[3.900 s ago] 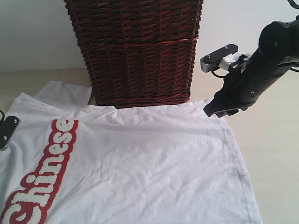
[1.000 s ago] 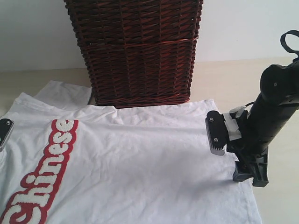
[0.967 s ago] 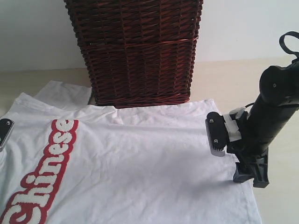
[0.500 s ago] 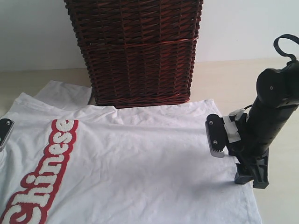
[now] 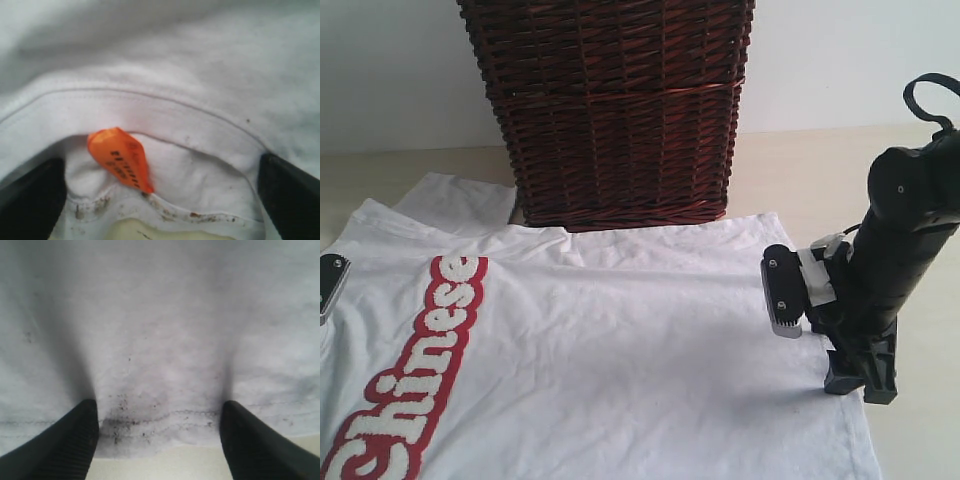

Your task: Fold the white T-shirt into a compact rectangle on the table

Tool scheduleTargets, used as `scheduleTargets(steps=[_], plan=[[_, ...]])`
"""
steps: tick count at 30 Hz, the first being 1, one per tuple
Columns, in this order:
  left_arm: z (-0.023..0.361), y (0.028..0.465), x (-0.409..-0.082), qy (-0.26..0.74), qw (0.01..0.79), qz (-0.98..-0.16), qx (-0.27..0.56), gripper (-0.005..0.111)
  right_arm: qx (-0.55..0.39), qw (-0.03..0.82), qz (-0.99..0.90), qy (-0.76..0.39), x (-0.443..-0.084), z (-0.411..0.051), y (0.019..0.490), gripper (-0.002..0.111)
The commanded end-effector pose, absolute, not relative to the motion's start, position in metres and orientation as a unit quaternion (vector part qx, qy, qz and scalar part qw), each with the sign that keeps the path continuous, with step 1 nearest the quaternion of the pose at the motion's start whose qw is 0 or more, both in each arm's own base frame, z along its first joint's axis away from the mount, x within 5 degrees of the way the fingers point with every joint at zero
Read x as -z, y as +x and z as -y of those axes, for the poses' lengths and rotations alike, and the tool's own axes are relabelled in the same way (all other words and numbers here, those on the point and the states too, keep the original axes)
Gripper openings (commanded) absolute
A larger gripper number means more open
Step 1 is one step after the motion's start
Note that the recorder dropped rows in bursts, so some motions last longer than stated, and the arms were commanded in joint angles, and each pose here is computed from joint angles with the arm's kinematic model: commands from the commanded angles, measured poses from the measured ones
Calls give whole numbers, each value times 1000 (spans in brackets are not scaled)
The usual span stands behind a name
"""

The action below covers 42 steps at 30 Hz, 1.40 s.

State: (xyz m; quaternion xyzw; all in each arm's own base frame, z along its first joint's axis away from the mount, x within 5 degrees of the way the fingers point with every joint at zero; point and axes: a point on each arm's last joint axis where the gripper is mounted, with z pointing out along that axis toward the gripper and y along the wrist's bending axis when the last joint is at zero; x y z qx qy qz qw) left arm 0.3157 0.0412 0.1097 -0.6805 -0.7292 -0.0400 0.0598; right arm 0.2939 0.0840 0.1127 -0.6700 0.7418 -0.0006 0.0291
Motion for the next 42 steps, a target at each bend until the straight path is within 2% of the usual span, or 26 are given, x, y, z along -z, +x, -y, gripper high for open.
scheduleTargets(steps=[1, 5, 10, 15, 18, 24, 31, 42], plan=[[-39, 310, -98, -667, 73, 742, 8, 104, 13, 0, -725, -689, -101, -78, 292, 66], [-39, 310, -98, -667, 73, 742, 8, 104, 15, 5, -733, -680, -101, -78, 293, 60], [-40, 308, -99, -666, 81, 742, 0, 104, 15, 5, -733, -680, -101, -78, 293, 39], [-40, 306, -99, -665, 88, 741, -6, 104, 23, 5, -726, -688, -101, -77, 294, 11], [-40, 306, -99, -665, 88, 741, -6, 104, 25, 8, -725, -688, -101, -77, 295, 0], [-40, 306, -99, -665, 89, 741, -7, 104, 26, 9, -724, -689, -102, -77, 296, 0], [-39, 296, -101, -656, 125, 743, -44, 104, 26, 10, -725, -688, -102, -78, 296, 0], [-38, 296, -101, -655, 123, 744, -45, 104, 28, 19, -726, -686, -102, -78, 297, 0]])
